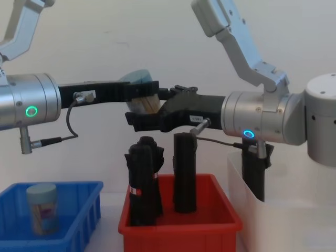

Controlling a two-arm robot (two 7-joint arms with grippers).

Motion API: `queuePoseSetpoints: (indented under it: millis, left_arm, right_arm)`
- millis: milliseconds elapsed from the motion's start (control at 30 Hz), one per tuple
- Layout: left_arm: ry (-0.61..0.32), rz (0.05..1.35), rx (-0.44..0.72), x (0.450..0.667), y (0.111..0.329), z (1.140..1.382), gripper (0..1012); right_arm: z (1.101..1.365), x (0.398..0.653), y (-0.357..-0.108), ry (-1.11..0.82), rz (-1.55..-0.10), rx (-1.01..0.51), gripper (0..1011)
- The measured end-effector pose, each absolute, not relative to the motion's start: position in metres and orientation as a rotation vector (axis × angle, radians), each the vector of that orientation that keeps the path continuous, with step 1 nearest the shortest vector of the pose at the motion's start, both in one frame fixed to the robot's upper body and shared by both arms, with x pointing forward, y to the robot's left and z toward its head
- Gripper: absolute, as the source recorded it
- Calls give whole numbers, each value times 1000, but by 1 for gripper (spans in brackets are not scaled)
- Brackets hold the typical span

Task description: Pick the cotton swabs from the blue box and place them into the white box.

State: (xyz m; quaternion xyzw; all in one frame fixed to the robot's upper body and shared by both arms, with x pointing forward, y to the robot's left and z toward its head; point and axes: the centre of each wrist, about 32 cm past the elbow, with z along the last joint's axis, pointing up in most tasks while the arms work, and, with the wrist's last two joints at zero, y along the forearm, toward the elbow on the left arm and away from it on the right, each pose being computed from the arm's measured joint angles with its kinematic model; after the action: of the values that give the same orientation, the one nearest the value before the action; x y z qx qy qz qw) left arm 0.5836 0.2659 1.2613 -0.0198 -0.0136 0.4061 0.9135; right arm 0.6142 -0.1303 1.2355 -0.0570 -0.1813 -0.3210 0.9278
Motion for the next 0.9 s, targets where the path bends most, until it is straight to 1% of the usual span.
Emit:
queuePoseSetpoints:
  millis: [100, 133, 167, 300, 333, 433, 467, 533, 900]
  left_arm:
    - [-30, 836, -39, 584, 265, 1262, 666]
    - [-30, 836, -39, 584, 265, 1262, 666]
    - [-30, 836, -38, 584, 265, 1262, 666]
    - [-32, 835, -37, 584, 265, 1262, 666]
    - [-32, 835, -36, 584, 265, 1262, 666]
    - [-33, 835, -36, 584, 265, 1262, 666]
    - [-33, 835, -36, 584, 265, 1262, 666]
    - [-34, 836, -36, 584, 265, 1262, 666]
    - [-35, 837, -34, 585, 264, 1262, 666]
  right_arm:
    - [1236, 615, -129, -373, -660, -117, 1002]
    - [1236, 615, -129, -374, -661, -117, 972]
    - [1236, 615, -128, -374, -661, -118, 963]
    - [1236, 616, -127, -375, -663, -118, 865]
    - [1236, 616, -127, -375, -663, -118, 815]
    - [1236, 616, -127, -375, -663, -118, 763]
    - [1236, 617, -126, -375, -663, -119, 707]
    - [1236, 617, -126, -375, -663, -119, 654]
    - [1236, 617, -125, -377, -664, -120, 647]
